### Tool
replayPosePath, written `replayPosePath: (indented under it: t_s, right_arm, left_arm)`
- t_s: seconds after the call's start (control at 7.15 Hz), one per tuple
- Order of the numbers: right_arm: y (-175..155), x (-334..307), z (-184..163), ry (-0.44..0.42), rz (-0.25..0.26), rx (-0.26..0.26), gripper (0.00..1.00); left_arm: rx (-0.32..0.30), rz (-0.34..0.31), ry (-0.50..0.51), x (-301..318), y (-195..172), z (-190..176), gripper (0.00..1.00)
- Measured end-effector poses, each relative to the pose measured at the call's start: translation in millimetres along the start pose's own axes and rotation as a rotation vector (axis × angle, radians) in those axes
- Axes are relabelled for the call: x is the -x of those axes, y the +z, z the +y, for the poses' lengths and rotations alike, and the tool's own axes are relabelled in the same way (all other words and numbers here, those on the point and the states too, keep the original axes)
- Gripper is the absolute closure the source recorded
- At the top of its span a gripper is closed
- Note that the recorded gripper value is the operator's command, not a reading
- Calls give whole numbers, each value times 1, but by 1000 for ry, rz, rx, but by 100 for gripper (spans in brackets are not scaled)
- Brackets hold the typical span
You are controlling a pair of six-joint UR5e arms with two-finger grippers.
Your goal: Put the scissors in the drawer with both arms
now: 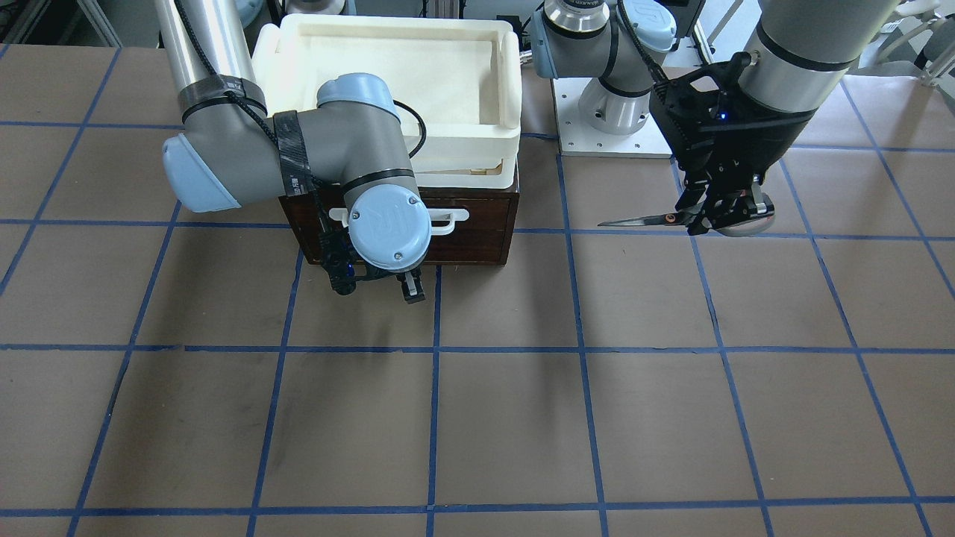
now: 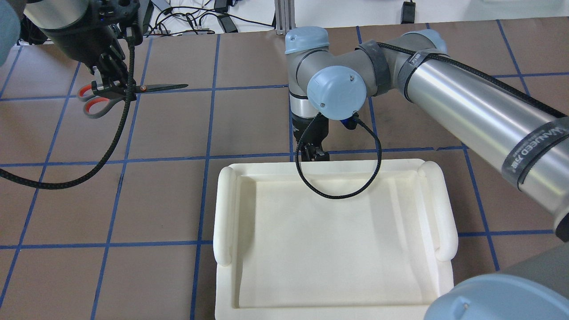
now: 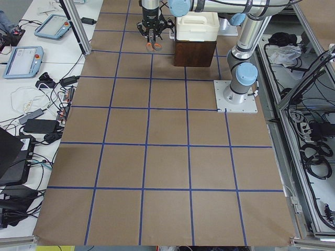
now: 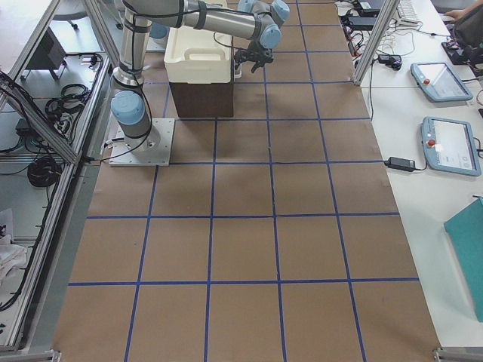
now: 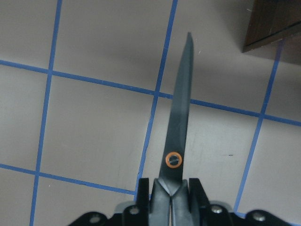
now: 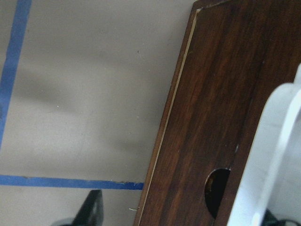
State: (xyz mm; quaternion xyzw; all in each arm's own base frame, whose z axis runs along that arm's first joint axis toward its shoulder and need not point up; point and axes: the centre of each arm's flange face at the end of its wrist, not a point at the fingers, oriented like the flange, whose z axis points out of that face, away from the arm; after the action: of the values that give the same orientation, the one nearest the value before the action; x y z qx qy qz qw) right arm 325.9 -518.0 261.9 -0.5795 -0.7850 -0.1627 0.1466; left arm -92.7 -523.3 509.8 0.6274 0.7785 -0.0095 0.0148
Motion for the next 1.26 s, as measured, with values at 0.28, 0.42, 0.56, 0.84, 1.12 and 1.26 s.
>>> replayPosePath:
  t_s: [0.28,0.42,0.56,0.84,1.12,1.26]
  right_arm:
    - [-4,5,0,-17,-47,-8,0]
    - [-8,9,0,-26,-78,-11,0]
    - [-12,11,-1,-42,-105,-18,0]
    - [-18,15,-6,-87,-139,-53,0]
    - [-26,21,-18,-111,-181,-63,0]
    - [-29,23,-23,-119,-198,-64,0]
  left_arm:
    - [1,-2,-4,-1,-2,2,94]
    - [1,-2,-4,-1,-2,3,94]
    - [1,-2,-4,-2,-2,3,94]
    - [1,-1,-4,-1,-1,2,94]
    - [0,3,-3,0,1,1,94]
    - [1,6,-3,1,3,1,94]
